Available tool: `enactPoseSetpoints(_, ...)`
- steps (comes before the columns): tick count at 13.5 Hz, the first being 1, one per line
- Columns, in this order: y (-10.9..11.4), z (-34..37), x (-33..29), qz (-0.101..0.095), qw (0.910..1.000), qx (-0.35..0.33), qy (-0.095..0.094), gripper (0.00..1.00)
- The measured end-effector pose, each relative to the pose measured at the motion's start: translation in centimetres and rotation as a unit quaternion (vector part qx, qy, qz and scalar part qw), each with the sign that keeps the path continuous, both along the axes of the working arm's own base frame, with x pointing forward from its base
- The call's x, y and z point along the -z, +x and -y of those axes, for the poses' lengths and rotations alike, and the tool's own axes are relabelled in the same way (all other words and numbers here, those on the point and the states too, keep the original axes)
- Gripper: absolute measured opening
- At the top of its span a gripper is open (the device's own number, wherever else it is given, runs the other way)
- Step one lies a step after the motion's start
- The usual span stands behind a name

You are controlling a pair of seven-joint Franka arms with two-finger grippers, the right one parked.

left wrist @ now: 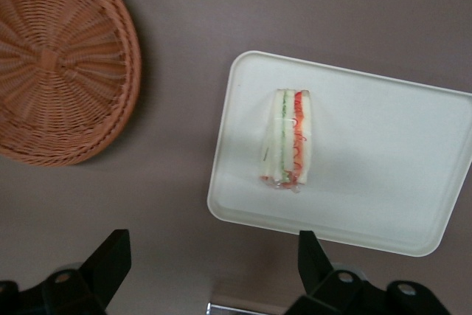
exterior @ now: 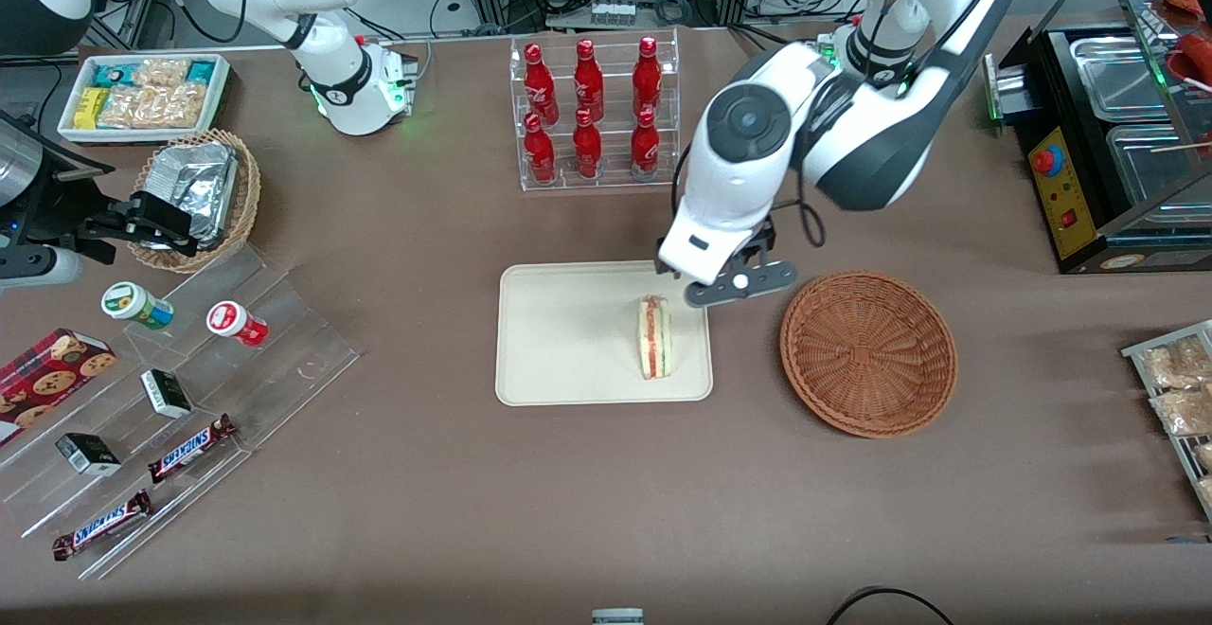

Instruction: Place sandwich from basket to tray

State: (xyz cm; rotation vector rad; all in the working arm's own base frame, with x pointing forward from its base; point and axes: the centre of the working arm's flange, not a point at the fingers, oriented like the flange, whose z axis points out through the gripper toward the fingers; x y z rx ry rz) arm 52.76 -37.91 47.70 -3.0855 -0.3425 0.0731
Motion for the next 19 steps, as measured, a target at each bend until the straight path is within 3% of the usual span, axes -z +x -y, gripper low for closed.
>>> enactPoseSetpoints(3, -0.2, -2.2, -3.7, 0.019, 0.9995, -0.022, 0.011, 1.00)
enactPoseSetpoints(5, -0.3, -4.6, -5.9, 0.017, 0.9986, -0.047, 0.016, 1.00)
enactPoseSetpoints(7, 0.3, -7.7, -7.9, 0.014, 0.9982, -0.059, 0.007, 1.00)
enactPoseSetpoints(11, 1.0, -14.4, -11.1, 0.009, 0.9997, -0.015, 0.015, 1.00)
enactPoseSetpoints(15, 1.8, -20.7, -13.7, 0.023, 0.9989, 0.037, 0.017, 1.00)
enactPoseSetpoints(19, 1.4, -26.1, -14.9, -0.007, 0.9944, 0.103, 0.022, 1.00)
